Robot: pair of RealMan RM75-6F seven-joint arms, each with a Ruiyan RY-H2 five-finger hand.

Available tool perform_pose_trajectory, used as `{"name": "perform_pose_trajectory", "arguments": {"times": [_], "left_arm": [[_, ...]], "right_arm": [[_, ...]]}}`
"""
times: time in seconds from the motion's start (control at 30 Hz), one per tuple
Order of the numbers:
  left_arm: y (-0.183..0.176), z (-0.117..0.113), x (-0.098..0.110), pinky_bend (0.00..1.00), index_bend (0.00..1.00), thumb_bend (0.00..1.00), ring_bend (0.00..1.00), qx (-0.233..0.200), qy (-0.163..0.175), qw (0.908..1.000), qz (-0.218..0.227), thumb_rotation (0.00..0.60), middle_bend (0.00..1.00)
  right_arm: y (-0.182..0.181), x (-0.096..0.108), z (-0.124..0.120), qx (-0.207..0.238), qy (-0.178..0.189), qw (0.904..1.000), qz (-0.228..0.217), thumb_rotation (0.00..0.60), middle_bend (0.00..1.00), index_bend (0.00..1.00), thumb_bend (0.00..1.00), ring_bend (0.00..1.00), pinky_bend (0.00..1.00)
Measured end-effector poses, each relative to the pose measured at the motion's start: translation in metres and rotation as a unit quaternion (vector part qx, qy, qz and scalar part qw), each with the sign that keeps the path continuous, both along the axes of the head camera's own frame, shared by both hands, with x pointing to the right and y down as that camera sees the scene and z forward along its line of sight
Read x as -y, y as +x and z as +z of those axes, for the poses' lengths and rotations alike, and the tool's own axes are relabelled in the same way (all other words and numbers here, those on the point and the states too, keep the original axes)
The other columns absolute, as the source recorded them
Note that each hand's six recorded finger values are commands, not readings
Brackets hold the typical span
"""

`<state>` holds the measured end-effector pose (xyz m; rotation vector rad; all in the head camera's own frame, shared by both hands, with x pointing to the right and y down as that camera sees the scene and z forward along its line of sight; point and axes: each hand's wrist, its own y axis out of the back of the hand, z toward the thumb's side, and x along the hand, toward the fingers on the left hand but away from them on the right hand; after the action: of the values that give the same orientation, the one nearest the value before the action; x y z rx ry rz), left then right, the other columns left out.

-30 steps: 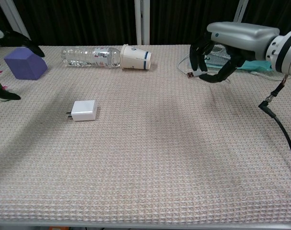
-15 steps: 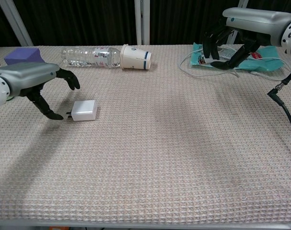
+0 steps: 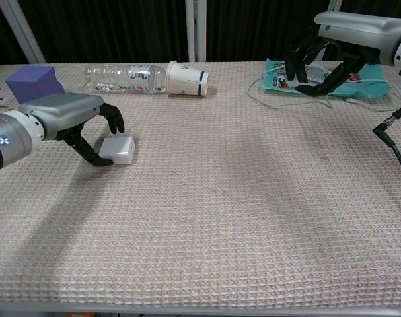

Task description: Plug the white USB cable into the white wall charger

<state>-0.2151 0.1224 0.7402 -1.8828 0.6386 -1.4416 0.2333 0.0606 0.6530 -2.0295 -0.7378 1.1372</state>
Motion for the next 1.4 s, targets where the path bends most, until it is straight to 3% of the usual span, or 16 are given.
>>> {"name": "perform_pose_trajectory", "arguments": {"times": [0.13, 0.63, 1.4], "left_arm": [[-0.002, 0.001, 0.004, 0.08, 0.32, 0.22, 0.14, 0.002, 0.002, 1.0000, -0.008, 0.444, 0.30], [-0.012, 0.006, 0.015, 0.08, 0.32, 0.23, 0.14, 0.017, 0.001, 0.9997, -0.019, 0.488, 0.30], [-0.007, 0.012, 0.013, 0.08, 0.34, 0.27, 0.14, 0.009, -0.016, 0.9997, -0.014, 0.509, 0.32]], "right_arm": [[0.002, 0.000, 0.001, 0.002, -0.001, 1.0000, 0.003, 0.600, 0.57, 0.63, 0.33, 0.27, 0.26], [0.010, -0.001, 0.003, 0.004, -0.003, 0.9999, 0.015, 0.600, 0.57, 0.63, 0.33, 0.27, 0.26], [0.017, -0.002, 0.008, 0.002, -0.004, 0.9997, 0.025, 0.600, 0.57, 0.64, 0.33, 0.27, 0.26]]}}
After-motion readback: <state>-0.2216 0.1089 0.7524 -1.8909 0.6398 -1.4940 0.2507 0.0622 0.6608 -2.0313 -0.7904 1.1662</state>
